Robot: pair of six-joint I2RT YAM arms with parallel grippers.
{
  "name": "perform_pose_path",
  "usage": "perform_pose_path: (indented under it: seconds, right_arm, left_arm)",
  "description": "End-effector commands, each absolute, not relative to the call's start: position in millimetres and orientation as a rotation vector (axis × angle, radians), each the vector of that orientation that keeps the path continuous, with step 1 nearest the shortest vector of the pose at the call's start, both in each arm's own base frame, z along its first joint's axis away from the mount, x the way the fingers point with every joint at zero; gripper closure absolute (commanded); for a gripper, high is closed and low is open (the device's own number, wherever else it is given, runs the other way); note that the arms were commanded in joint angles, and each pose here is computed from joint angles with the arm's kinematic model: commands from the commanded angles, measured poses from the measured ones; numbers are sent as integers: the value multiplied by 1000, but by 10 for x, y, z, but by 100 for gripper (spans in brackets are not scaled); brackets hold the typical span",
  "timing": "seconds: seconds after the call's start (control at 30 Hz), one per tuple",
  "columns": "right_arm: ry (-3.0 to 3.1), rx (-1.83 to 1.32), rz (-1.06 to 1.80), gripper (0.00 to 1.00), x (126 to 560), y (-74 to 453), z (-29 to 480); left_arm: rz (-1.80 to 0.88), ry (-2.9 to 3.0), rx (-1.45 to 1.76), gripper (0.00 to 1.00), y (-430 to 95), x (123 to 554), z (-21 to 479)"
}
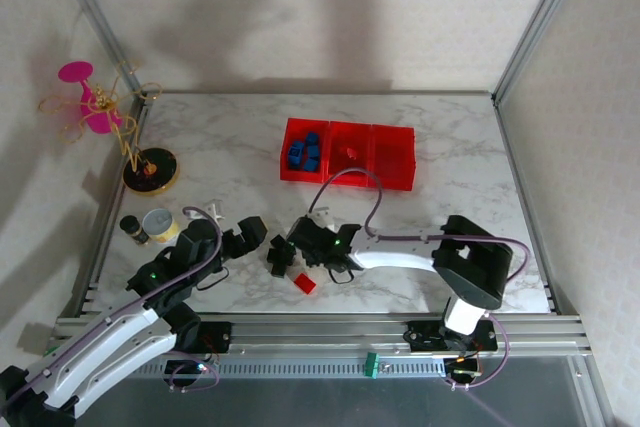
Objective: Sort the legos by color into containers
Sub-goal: Pick up the lego from the bottom-center of the table, then place the lego in the container.
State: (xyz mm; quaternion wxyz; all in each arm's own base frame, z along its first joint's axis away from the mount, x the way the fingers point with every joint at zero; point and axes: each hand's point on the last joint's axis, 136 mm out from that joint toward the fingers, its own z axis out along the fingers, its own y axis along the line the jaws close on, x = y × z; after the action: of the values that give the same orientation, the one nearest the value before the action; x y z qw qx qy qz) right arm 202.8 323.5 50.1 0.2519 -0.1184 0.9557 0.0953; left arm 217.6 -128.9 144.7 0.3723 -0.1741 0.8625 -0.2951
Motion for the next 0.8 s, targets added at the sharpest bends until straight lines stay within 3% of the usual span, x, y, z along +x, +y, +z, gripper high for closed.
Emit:
perform_pose_path:
  seconds: [0.0,0.27,0.77]
  right_arm:
    - [2501,-260,256,78,2340,3102,912]
    - [2364,-119,196,77,3202,2695,1345]
    - [2306,-30,51,78,4669,2380,1200]
  left_arm:
    - [-798,2144,-427,0,-1349,2281,1692]
    - [-806,2114,-401,1,-1473,2461,1816]
    - [-784,2054,-388,0,-1660,2845,2033]
